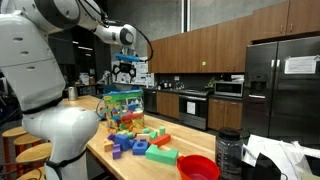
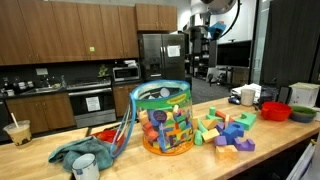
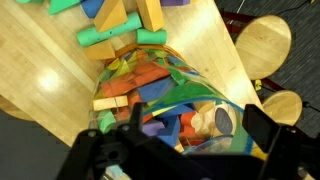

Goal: Remove one yellow block from the toy bag

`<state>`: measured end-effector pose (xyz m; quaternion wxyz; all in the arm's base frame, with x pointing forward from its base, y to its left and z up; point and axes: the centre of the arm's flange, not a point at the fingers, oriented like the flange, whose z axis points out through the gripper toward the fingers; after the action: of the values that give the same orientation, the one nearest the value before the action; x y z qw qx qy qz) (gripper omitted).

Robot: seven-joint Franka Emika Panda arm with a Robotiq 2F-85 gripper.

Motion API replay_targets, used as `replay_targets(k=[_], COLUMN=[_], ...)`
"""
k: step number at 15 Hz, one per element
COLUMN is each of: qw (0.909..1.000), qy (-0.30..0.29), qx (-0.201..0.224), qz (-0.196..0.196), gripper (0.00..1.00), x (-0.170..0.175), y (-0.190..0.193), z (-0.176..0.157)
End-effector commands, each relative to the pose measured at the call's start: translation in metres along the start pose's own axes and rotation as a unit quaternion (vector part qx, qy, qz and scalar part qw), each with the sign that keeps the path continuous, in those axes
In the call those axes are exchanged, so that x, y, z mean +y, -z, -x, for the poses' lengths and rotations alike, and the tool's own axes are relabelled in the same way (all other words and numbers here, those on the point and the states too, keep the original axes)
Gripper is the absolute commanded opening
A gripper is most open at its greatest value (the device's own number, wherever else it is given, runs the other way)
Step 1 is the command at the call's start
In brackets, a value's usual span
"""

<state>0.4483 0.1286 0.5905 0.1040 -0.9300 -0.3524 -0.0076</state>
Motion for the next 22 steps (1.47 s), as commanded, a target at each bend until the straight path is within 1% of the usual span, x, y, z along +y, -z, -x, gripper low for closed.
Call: replay_targets(k=[1, 3, 5, 7, 9, 11, 14, 17, 19, 21, 22], qw=[0.9996, 0.9981, 0.9941, 0.9896, 0.9823, 0.9728, 0.9550, 0.9329, 0.9192, 0.9104, 0.9100], qy=[0.018, 0.047, 0.091, 0.133, 0.182, 0.228, 0.294, 0.359, 0.393, 0.413, 0.414], qx=[0.013, 0.026, 0.036, 0.042, 0.040, 0.039, 0.037, 0.024, 0.021, 0.017, 0.014], qz=[0.016, 0.032, 0.048, 0.036, 0.017, 0.003, -0.011, -0.013, -0.007, -0.001, 0.002], gripper=[1.00, 1.00, 1.00, 1.00, 1.00, 1.00, 1.00, 1.00, 1.00, 1.00, 1.00], x=[0.018, 0.026, 0.028, 0.024, 0.016, 0.010, 0.007, 0.010, 0.013, 0.015, 0.015], y=[0.010, 0.012, 0.008, -0.001, -0.016, -0.030, -0.047, -0.058, -0.064, -0.069, -0.070], z=[-0.012, -0.029, -0.050, -0.067, -0.081, -0.093, -0.106, -0.114, -0.118, -0.119, -0.118])
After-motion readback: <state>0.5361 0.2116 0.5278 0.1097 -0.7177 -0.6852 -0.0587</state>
